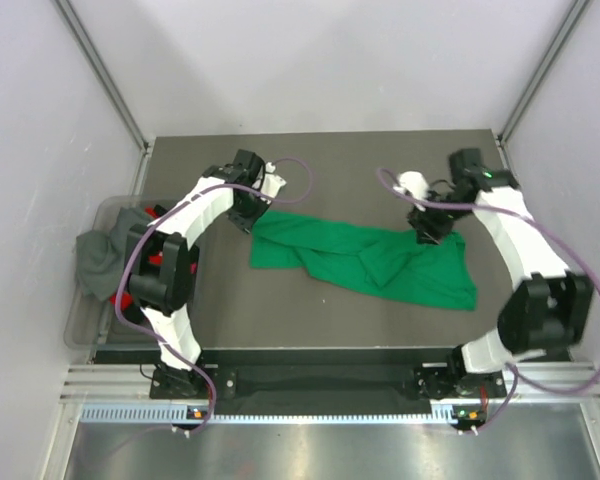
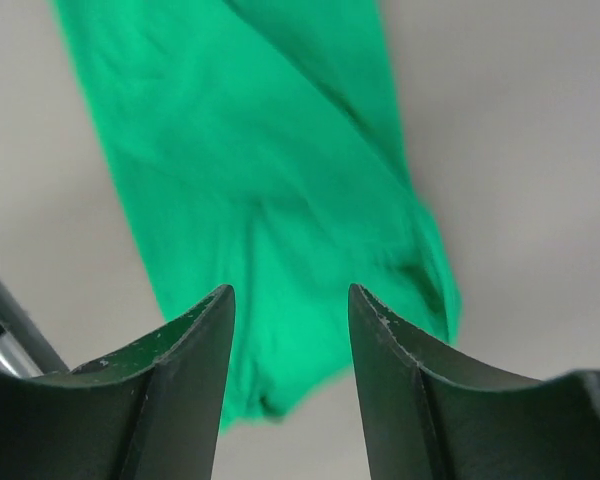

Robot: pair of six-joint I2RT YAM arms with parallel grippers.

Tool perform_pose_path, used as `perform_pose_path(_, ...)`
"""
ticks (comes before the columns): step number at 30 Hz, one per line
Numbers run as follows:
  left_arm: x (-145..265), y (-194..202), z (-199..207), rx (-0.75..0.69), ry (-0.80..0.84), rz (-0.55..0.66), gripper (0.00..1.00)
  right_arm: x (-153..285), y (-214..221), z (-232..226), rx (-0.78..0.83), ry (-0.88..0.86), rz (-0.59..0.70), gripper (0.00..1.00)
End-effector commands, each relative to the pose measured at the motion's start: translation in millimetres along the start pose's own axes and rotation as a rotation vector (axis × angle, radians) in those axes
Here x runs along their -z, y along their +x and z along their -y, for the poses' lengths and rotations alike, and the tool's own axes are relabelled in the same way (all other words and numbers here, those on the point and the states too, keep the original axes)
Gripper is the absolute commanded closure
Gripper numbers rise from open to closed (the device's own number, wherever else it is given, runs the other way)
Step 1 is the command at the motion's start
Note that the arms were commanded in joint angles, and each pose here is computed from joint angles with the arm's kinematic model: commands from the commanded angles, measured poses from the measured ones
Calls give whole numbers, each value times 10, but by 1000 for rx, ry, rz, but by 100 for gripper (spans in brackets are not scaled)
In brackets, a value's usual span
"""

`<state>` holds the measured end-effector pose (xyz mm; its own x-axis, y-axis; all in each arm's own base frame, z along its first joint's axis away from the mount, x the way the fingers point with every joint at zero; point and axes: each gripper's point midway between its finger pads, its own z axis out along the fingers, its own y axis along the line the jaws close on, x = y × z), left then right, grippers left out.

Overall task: Fold and stack the t-shirts
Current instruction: Flatten the tshirt out

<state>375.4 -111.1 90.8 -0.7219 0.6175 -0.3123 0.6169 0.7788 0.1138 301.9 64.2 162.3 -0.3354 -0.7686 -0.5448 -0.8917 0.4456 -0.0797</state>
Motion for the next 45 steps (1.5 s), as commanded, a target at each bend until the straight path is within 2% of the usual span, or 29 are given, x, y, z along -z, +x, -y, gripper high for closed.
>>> perform_pose_path(1,87,86,-11,13,-42,-1,100,-126,-429,-320,109,-201,8,51)
perform_pose_path(5,59,141,35,19,-25,-11,100,-437,-802,-290,178,-302,-22,51)
perform_pose_path(9,73,165,22,21,-38,-11,100,-697,-927,-343,208,-379,-67,51)
perform_pose_path(16,79,196,-22,31,-64,-8,100,-1052,-770,-533,212,-496,-177,52)
perform_pose_path(33,82,262,-95,62,-80,-11,100,-1561,-591,-679,214,-571,-251,54)
perform_pose_path(45,64,266,-85,62,-74,-15,100,-1702,-575,-651,205,-555,-249,58)
